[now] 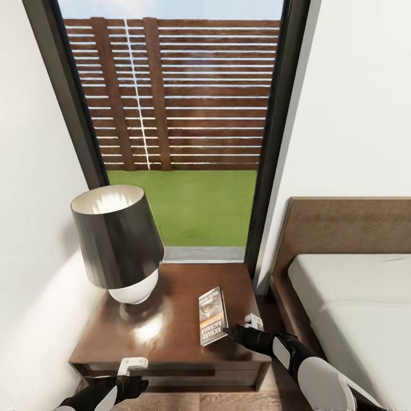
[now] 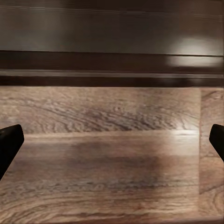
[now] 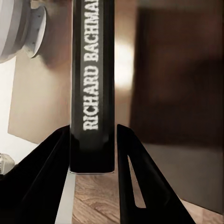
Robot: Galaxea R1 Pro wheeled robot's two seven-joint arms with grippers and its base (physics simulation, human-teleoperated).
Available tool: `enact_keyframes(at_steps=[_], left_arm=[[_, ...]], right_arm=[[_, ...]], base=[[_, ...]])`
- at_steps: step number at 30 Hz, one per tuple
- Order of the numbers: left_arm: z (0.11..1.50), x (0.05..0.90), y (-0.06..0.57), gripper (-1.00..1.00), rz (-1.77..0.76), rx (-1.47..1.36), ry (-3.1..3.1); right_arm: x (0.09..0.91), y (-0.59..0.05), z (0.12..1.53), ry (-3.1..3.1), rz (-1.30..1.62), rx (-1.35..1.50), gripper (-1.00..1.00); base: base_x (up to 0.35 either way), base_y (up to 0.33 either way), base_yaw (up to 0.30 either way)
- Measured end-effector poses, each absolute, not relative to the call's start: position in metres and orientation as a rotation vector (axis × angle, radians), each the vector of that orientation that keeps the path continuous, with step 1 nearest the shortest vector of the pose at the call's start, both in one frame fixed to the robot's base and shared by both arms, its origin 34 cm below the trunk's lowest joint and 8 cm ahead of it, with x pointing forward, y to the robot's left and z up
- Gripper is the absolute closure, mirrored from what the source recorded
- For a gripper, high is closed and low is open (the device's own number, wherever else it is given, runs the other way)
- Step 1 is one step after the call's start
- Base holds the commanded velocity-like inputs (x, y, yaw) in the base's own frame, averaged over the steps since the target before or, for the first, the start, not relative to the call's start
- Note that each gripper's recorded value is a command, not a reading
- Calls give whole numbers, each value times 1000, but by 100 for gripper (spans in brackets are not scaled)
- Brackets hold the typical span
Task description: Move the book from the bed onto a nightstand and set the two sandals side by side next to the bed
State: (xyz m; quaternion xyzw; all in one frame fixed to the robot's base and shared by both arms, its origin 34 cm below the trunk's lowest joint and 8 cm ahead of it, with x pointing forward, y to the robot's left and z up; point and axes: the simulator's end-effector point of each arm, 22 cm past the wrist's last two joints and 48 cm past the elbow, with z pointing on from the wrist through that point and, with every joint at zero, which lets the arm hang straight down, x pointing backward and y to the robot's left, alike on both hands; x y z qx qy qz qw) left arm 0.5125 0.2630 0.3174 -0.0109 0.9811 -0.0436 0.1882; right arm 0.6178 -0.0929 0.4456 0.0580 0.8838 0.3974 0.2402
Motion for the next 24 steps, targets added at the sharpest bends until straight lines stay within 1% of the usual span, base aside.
enact_keyframes(at_steps=[24], left_arm=[[287, 506, 263, -100, -123, -30, 2758]], right_arm=[[645, -100, 439, 2427, 1060, 157, 100]], base=[[0, 0, 0]])
